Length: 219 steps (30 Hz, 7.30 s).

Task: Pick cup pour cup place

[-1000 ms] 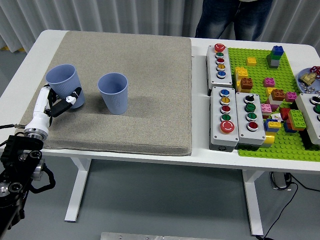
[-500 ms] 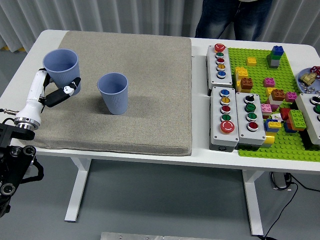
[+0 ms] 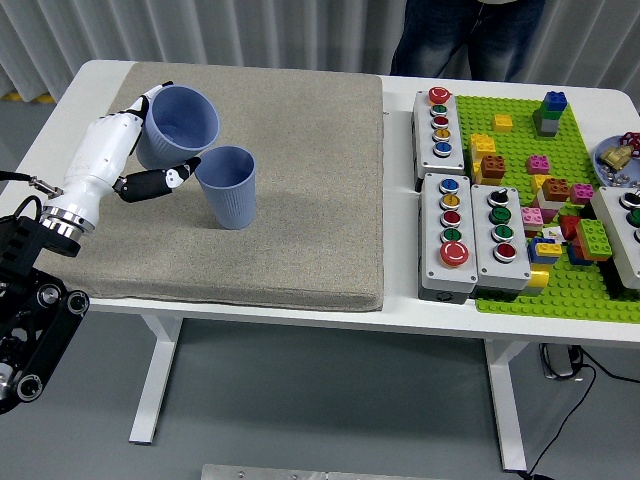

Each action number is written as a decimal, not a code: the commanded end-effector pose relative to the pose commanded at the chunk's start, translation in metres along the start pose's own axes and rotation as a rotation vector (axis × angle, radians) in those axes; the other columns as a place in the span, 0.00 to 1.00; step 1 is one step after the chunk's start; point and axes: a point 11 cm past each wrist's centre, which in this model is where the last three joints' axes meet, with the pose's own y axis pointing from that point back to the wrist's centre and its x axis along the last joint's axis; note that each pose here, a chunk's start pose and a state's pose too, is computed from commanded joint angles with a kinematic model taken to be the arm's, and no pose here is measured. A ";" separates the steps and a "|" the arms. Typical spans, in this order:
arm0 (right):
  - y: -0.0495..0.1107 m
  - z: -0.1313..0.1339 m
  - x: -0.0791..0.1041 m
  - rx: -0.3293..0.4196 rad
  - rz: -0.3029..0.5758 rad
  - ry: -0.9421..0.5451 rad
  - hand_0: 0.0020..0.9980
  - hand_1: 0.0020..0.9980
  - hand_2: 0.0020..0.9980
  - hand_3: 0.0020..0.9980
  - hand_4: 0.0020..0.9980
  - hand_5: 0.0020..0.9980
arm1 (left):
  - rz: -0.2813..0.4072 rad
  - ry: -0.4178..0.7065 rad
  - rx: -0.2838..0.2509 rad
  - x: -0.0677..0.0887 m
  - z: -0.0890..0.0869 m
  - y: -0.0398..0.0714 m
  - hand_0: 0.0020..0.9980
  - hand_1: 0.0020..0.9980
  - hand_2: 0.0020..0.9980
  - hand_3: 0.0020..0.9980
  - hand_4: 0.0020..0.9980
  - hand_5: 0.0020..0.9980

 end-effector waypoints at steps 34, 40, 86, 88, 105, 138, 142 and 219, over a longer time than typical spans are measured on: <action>0.000 0.003 0.002 -0.003 0.004 -0.009 0.77 0.72 0.76 0.63 0.21 0.30 | -0.032 -0.229 0.012 0.018 -0.027 -0.009 0.59 0.56 0.74 0.92 0.63 0.30; 0.000 0.002 0.002 -0.001 0.005 -0.009 0.77 0.72 0.76 0.63 0.21 0.30 | -0.038 -0.268 -0.019 0.020 -0.020 -0.011 0.60 0.56 0.74 0.92 0.63 0.30; 0.002 -0.003 0.007 0.019 0.014 -0.017 0.77 0.72 0.75 0.62 0.21 0.28 | -0.119 -0.454 -0.093 0.018 -0.014 -0.021 0.60 0.56 0.73 0.87 0.62 0.27; 0.002 -0.003 0.007 0.020 0.014 -0.019 0.77 0.72 0.75 0.62 0.21 0.28 | -0.120 -0.463 -0.095 0.019 -0.014 -0.022 0.60 0.56 0.73 0.87 0.62 0.27; 0.003 -0.002 0.011 0.024 0.021 -0.024 0.77 0.72 0.75 0.62 0.21 0.28 | -0.129 -0.554 -0.127 0.028 -0.009 -0.031 0.60 0.56 0.72 0.87 0.62 0.26; 0.003 -0.004 0.011 0.028 0.021 -0.028 0.77 0.72 0.75 0.63 0.21 0.27 | -0.133 -0.582 -0.140 0.030 -0.011 -0.033 0.60 0.56 0.72 0.74 0.61 0.26; 0.003 -0.005 0.011 0.030 0.021 -0.029 0.77 0.72 0.75 0.63 0.21 0.27 | -0.133 -0.589 -0.144 0.031 -0.009 -0.034 0.60 0.56 0.72 0.74 0.61 0.26; 0.003 -0.002 0.015 0.032 0.027 -0.036 0.77 0.72 0.75 0.63 0.21 0.26 | -0.164 -0.706 -0.152 0.043 -0.009 -0.050 0.61 0.56 0.71 0.72 0.61 0.27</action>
